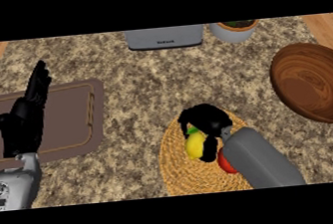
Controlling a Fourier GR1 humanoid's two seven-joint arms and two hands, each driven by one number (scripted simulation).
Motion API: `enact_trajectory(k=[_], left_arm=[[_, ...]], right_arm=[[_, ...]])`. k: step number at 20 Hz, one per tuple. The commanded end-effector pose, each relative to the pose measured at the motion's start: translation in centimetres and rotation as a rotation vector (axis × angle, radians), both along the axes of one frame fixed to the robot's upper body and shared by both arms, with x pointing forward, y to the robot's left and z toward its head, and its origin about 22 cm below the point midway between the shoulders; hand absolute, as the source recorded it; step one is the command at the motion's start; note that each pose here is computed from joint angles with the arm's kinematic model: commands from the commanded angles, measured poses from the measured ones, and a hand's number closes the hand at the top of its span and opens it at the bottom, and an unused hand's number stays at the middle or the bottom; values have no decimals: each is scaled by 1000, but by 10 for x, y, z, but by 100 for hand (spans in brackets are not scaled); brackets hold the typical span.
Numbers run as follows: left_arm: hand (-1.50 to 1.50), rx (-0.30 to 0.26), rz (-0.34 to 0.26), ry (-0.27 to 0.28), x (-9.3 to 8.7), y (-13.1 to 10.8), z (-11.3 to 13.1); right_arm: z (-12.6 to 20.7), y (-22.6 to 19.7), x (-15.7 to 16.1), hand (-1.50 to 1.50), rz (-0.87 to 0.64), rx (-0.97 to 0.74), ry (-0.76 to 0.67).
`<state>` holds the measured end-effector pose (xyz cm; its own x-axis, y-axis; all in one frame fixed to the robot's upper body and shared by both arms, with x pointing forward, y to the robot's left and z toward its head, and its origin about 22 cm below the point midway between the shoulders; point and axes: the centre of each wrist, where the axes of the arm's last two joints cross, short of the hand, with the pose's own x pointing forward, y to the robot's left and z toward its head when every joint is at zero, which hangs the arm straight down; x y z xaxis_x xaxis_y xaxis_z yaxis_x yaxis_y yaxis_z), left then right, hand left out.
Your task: Pick the lemon from the placemat and place it in the bowl
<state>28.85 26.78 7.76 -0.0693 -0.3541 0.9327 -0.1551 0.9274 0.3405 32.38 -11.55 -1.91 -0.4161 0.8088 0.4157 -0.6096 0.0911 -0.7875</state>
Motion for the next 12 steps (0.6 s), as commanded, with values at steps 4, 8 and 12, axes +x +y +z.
enact_trajectory(k=[4, 8, 12], left_arm=[[0, 4, 22, 0, 0, 2, -14], [0, 2, 49, 10, -3, 11, -8], [0, -8, 27, 8, -13, 4, 3]], right_arm=[[8, 23, -47, 150, 11, 40, 18], [-23, 43, -149, 150, 18, 90, 15], [13, 37, -201, 150, 8, 117, -85]])
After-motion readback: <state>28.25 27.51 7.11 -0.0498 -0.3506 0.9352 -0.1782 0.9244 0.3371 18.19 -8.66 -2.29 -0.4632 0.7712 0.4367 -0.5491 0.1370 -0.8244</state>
